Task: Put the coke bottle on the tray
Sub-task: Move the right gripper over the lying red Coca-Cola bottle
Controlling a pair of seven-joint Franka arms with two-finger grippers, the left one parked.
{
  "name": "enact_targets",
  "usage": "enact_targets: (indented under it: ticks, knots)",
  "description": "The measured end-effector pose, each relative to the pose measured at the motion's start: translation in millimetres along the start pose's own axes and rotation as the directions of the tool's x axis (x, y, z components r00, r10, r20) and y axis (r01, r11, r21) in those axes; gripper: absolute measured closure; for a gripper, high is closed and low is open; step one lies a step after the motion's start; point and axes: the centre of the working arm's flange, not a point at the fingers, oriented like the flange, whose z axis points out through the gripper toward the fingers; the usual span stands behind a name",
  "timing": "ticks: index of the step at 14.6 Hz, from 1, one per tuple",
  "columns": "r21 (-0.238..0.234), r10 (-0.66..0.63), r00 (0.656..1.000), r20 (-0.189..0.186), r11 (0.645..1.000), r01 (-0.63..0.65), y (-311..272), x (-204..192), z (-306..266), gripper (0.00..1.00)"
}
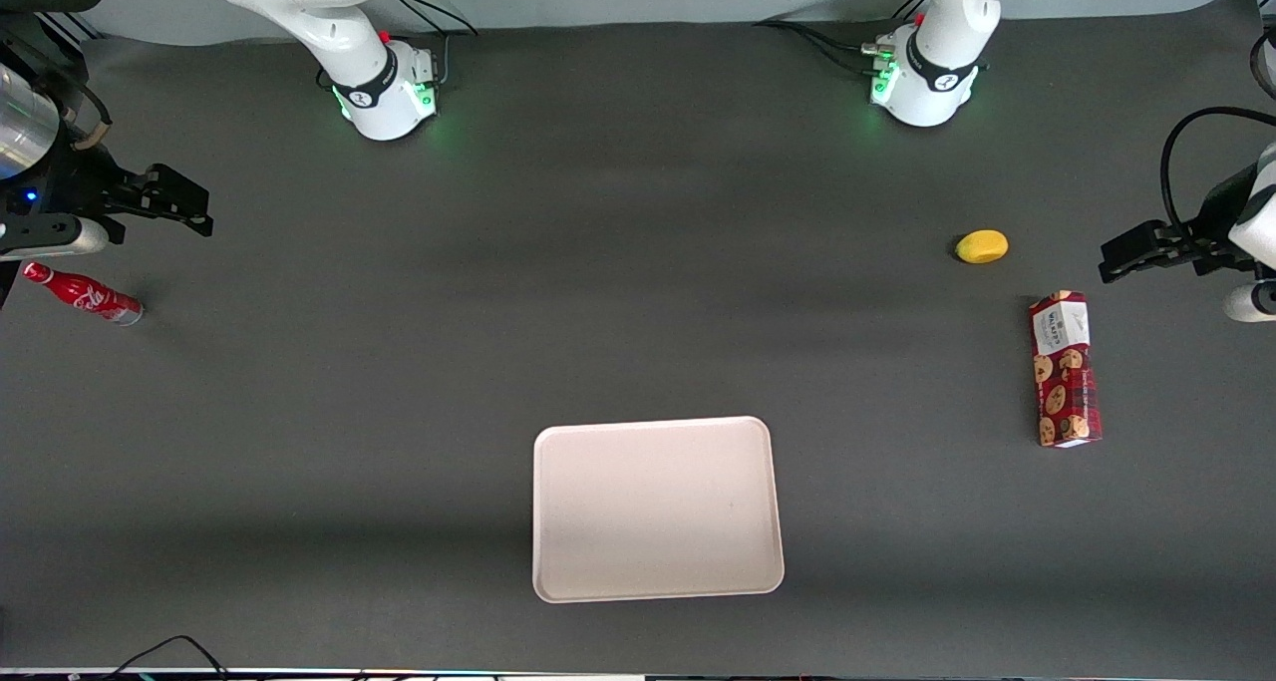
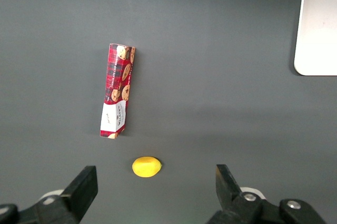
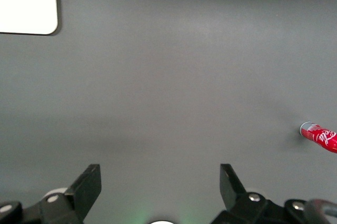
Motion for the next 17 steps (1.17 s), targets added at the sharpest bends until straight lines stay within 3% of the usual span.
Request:
enact_targets:
  ticks: [7, 13, 17]
  knots:
    - [0.022, -0.022, 1.000, 0.002, 1.000, 0.022, 36.7, -2.0, 1.5, 0.00]
    - [0.010, -0.246, 0.968, 0.055, 0.969, 0.246, 230.7, -47.3, 39.1, 0.00]
    - [-0.032, -0.408, 0.913, 0.025, 0.912, 0.408, 338.6, -92.2, 112.8, 0.00]
